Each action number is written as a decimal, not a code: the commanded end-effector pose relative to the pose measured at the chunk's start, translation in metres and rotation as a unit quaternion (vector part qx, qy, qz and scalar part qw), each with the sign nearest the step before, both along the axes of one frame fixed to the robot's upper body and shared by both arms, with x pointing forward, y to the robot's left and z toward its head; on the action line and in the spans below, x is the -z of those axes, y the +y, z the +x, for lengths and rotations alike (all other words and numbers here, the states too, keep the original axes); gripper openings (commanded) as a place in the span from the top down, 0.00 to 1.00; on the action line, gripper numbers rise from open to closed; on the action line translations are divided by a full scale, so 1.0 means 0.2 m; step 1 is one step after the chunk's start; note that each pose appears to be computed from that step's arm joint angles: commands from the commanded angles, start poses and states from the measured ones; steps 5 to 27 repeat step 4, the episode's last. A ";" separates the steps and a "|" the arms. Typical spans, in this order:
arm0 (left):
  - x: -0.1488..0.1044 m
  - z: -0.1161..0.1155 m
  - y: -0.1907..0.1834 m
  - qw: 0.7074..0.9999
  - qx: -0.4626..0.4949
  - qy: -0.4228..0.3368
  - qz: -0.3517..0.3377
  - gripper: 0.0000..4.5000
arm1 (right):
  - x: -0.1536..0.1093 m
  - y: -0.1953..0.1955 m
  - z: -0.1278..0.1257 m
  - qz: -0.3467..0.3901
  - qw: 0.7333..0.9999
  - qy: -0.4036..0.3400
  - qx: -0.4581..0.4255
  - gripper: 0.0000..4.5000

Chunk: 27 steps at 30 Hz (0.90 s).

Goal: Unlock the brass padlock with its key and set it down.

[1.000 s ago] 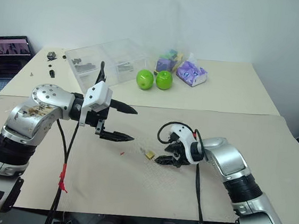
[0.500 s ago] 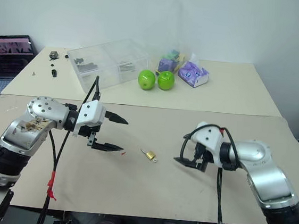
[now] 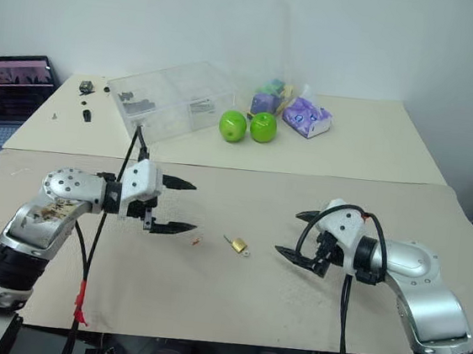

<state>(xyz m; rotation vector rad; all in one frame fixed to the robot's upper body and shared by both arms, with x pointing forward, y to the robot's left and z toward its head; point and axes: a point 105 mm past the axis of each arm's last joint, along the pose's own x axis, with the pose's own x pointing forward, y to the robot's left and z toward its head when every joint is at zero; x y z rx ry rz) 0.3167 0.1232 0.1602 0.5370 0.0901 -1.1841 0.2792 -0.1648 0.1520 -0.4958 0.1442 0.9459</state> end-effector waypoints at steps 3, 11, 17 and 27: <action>-0.07 -0.02 -0.01 1.000 0.006 0.004 -0.020 0.00 | -0.04 -0.02 0.01 0.009 1.000 -0.027 0.007 0.01; -0.07 -0.02 0.00 1.000 0.005 0.008 -0.021 0.00 | -0.04 -0.02 0.02 0.007 1.000 -0.028 0.011 0.01; -0.07 -0.02 0.00 1.000 0.005 0.008 -0.021 0.00 | -0.04 -0.02 0.02 0.007 1.000 -0.028 0.011 0.01; -0.07 -0.02 0.00 1.000 0.005 0.008 -0.021 0.00 | -0.04 -0.02 0.02 0.007 1.000 -0.028 0.011 0.01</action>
